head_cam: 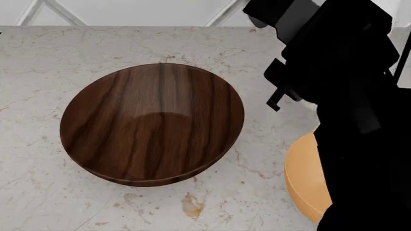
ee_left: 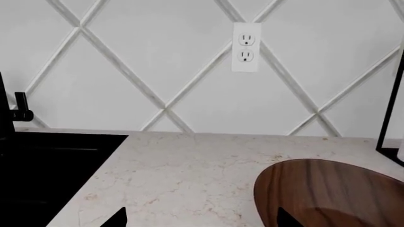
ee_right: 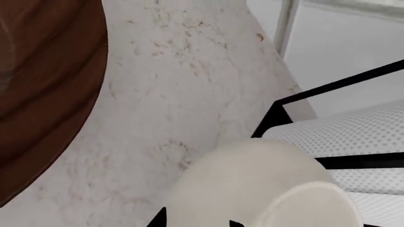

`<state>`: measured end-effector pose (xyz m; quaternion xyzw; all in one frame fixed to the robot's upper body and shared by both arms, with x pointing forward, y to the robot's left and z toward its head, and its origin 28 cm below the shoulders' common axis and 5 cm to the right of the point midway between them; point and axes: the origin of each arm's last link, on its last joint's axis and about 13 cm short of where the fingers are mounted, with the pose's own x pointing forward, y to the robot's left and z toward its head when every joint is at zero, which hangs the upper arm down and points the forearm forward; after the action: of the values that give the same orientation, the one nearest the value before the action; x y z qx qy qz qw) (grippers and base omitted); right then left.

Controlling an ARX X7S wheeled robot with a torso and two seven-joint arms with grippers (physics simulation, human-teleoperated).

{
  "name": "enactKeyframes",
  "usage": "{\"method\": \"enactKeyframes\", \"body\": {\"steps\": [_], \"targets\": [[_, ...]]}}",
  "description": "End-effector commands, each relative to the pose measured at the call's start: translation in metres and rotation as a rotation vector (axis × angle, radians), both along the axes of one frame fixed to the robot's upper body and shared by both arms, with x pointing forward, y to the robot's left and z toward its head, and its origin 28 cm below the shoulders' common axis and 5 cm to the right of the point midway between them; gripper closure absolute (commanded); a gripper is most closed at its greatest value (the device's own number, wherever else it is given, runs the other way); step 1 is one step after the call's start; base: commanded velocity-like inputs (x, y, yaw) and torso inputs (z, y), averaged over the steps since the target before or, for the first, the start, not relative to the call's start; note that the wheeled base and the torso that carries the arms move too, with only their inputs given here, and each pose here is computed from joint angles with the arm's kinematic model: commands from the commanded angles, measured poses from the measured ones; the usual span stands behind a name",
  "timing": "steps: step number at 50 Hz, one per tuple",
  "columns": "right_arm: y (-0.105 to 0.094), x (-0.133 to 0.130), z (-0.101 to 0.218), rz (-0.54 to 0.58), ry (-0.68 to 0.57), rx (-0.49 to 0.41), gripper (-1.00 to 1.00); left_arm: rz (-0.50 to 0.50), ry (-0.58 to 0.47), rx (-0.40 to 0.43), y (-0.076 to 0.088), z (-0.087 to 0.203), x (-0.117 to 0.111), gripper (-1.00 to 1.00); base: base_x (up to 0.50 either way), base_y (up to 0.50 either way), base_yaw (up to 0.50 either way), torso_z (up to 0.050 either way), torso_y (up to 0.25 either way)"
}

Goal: Stack the bowls from largest to smallest.

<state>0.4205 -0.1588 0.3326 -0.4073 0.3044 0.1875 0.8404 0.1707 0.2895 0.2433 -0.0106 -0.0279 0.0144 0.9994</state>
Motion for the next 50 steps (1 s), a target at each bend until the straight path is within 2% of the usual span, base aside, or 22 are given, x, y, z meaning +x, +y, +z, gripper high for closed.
{"method": "enactKeyframes", "body": {"steps": [1, 9, 18, 26, 34, 44, 50], "targets": [[0.016, -0.01, 0.039, 0.056, -0.051, -0.022, 1.0, 0.01, -0.032, -0.045, 0.002, 0.003, 0.0, -1.0, 0.0, 0.0, 0.0, 0.0, 0.0], [0.033, -0.036, 0.057, 0.13, -0.065, -0.017, 1.0, 0.003, -0.033, -0.043, 0.0, 0.003, 0.0, -1.0, 0.0, 0.0, 0.0, 0.0, 0.0], [0.071, -0.051, 0.065, 0.285, -0.05, 0.061, 1.0, 0.009, -0.037, -0.049, 0.003, 0.004, 0.0, -1.0, 0.0, 0.0, 0.0, 0.0, 0.0], [0.099, -0.052, 0.061, 0.377, -0.027, 0.097, 1.0, 0.014, -0.041, -0.053, 0.005, 0.005, 0.0, -1.0, 0.0, 0.0, 0.0, 0.0, 0.0], [0.13, -0.035, 0.054, 0.44, -0.005, 0.121, 1.0, -0.001, -0.052, -0.068, 0.004, 0.008, -0.003, -1.0, 0.0, 0.0, 0.0, 0.0, 0.0], [0.141, -0.029, 0.037, 0.47, 0.02, 0.146, 1.0, -0.014, -0.06, -0.079, 0.004, 0.011, -0.006, -1.0, 0.0, 0.0, 0.0, 0.0, 0.0], [0.141, -0.026, 0.024, 0.469, 0.052, 0.136, 1.0, -0.014, -0.073, -0.087, 0.007, 0.015, -0.009, -1.0, 0.0, 0.0, 0.0, 0.0, 0.0]]}}
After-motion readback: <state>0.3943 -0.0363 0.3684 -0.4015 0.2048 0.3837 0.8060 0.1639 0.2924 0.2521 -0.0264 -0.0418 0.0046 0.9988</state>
